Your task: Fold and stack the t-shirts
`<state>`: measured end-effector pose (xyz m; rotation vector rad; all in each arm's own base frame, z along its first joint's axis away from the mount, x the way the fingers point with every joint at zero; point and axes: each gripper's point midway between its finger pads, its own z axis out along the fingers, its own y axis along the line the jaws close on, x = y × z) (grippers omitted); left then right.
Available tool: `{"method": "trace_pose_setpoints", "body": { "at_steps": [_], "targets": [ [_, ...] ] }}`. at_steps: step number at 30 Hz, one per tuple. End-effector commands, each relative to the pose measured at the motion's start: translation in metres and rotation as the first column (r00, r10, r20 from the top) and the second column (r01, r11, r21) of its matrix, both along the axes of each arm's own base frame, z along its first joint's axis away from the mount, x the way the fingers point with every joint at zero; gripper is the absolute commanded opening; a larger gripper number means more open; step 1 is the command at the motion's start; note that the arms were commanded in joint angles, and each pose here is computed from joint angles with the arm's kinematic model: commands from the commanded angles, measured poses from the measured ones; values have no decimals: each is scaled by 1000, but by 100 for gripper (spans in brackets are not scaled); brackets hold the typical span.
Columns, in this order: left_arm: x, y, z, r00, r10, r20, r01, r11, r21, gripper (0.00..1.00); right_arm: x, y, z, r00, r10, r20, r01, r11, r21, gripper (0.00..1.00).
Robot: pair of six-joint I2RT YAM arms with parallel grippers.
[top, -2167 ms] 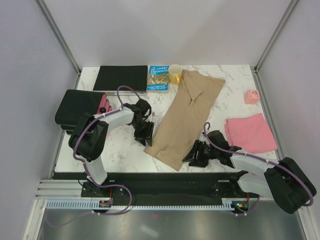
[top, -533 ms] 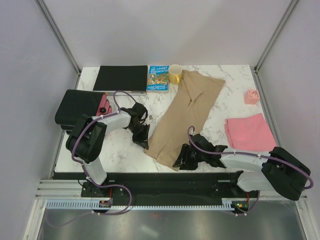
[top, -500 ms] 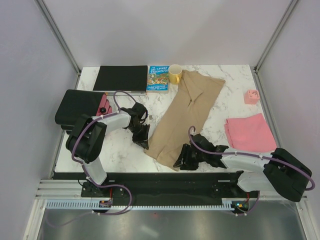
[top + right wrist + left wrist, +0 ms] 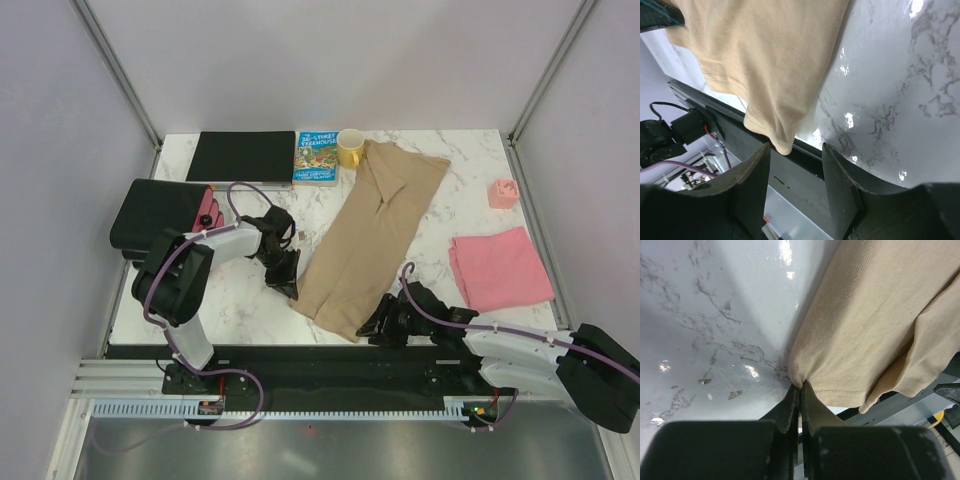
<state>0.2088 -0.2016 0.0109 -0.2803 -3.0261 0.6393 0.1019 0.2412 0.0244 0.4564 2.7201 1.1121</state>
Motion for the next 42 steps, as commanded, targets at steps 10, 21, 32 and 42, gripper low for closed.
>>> {"method": "trace_pose_setpoints", "body": {
  "at_steps": [10, 21, 32, 42],
  "targets": [
    [-10, 13, -16, 1000, -11, -12, 12, 998, 69, 22, 12, -38, -38, 974, -221, 42, 224, 972, -72, 54],
    [-10, 10, -19, 1000, -8, -26, 10, 998, 61, 25, 17, -40, -50, 968, -245, 48, 249, 964, -96, 53],
    [-12, 10, -14, 1000, -15, -13, 15, 999, 49, 6, 24, -5, -52, 989, -146, 2, 145, 982, -117, 27],
    [-9, 7, -8, 1000, -17, 1, 17, 999, 28, 2, 19, -21, -33, 988, -147, 43, 152, 980, -132, 0]
  ]
}}
